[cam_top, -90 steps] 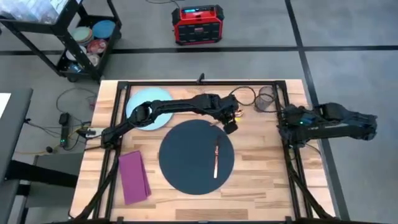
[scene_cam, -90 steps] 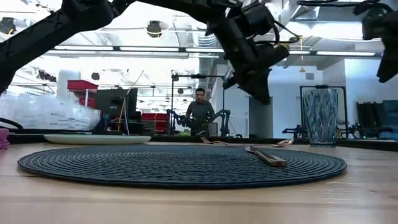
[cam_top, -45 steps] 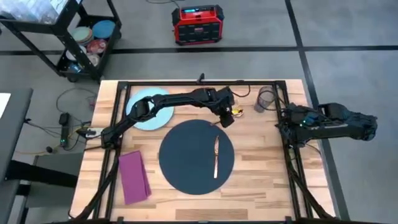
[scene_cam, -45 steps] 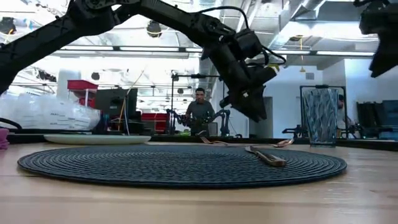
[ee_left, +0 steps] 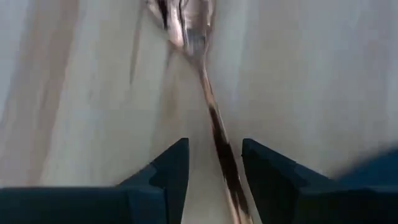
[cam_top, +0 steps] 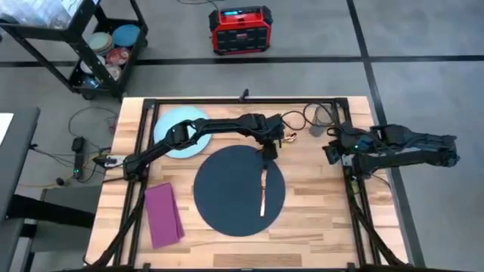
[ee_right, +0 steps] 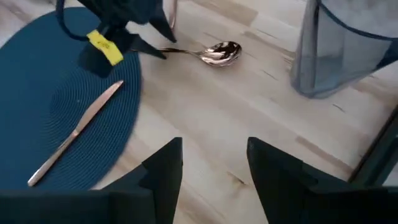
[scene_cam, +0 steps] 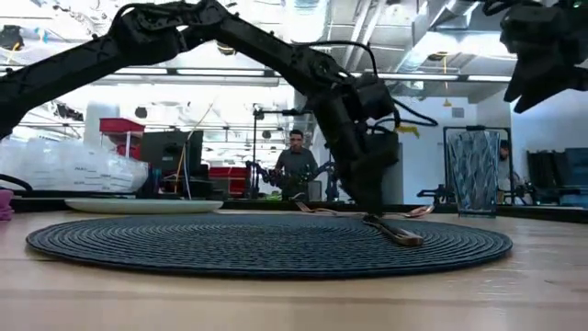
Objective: Set table place
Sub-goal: Put the brown table spoon on the blue table mat to the right of the brown table knife
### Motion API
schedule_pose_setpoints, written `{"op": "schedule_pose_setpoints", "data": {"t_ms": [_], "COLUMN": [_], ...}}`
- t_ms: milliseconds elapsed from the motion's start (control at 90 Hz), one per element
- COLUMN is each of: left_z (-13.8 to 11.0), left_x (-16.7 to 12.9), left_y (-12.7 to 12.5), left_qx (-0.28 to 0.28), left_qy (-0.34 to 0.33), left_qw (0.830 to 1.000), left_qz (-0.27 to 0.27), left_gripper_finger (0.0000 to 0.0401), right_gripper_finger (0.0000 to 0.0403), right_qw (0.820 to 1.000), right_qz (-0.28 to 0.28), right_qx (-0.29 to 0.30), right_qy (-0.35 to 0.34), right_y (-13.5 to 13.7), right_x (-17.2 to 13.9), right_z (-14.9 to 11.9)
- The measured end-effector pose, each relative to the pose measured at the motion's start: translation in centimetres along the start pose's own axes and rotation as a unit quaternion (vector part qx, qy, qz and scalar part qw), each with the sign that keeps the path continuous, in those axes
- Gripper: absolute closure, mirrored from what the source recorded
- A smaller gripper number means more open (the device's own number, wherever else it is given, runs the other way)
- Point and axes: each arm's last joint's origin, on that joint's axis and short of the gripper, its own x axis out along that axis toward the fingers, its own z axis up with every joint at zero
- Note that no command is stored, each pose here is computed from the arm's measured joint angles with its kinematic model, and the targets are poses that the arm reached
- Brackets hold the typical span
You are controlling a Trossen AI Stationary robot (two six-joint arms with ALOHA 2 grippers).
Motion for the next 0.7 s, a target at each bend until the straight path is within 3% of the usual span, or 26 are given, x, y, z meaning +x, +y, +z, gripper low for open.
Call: {"op": "schedule_pose_setpoints", "data": {"t_ms": [144,322,700], "left_z": [-0.39,-0.45,0.49], "left_x": [0.63,0.73,-0.21], "left_y": [0.11,0.06,0.63], "left_qx": [-0.007,-0.006,-0.024], "left_qy": [0.014,0.015,-0.003], "left_qw": [1.0,1.0,1.0], "left_qz": [-0.003,-0.015,-0.003], "left_gripper_finger": [0.0287,0.0386,0.0399], "right_gripper_finger": [0.0237,0.0237,0.0237], "right_qw": [1.0,1.0,1.0], "right_qz": [-0.003,-0.011,-0.009], "right_qx": [0.006,0.019,0.017], "right_qy": [0.002,-0.009,-0.014], "right_y": [0.6,0.8,0.85], "right_x": [0.54,0.74,0.74], "right_z": [0.29,0.47,0.55]}}
